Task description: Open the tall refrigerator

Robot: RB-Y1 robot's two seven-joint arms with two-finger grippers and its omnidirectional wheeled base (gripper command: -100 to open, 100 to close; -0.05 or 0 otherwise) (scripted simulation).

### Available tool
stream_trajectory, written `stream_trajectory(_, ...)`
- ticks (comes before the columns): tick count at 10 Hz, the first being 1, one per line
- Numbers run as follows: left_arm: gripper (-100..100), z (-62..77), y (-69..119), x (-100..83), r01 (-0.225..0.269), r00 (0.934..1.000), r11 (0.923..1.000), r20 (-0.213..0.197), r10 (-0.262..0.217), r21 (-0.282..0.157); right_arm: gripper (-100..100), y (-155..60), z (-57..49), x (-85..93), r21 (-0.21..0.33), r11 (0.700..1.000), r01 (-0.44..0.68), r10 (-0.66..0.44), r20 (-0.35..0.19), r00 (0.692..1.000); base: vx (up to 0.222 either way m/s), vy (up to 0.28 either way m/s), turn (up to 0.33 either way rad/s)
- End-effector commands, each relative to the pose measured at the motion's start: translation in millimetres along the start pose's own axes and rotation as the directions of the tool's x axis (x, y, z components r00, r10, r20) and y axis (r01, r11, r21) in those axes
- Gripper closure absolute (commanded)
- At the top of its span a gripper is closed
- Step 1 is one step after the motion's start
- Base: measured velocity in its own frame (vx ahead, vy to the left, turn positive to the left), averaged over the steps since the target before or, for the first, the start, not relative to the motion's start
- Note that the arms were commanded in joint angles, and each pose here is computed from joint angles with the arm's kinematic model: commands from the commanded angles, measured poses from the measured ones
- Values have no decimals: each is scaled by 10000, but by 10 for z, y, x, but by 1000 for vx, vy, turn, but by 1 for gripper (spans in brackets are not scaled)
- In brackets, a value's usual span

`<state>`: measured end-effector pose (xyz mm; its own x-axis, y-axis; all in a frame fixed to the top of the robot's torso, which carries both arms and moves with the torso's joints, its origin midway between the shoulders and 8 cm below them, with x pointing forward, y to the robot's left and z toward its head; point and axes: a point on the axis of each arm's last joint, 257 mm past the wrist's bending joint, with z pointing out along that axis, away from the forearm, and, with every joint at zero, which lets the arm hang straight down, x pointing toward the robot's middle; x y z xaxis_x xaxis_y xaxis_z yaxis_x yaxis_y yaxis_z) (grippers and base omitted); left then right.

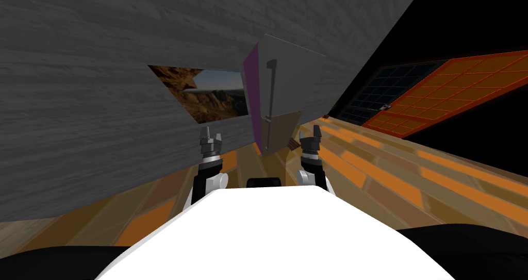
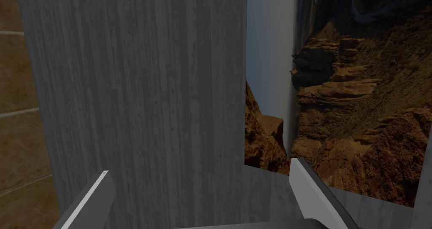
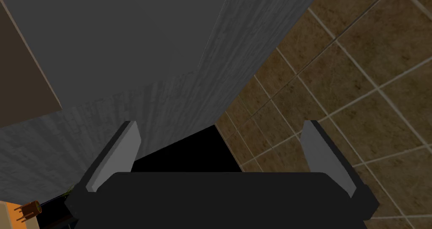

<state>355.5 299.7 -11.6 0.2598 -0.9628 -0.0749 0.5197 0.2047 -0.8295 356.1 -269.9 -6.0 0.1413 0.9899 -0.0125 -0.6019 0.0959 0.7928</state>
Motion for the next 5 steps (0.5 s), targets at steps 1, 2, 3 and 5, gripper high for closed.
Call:
stream_trajectory(1,0,0,0,0,0,10000,10000,0,0,0,0,0,0,0,0,10000,0,0,0,10000,0,0,0)
stream_trajectory(2,0,0,0,0,0,10000,10000,0,0,1,0,0,0,0,-1,10000,0,0,0,10000,0,0,0)
stream_trajectory(3,0,0,-1,0,0,10000,10000,0,0,2,0,1,0,0,-2,10000,0,0,0,10000,0,0,0)
stream_trajectory(5,0,0,-1,0,0,10000,10000,0,0,3,0,1,0,0,-3,10000,0,0,0,10000,0,0,0)
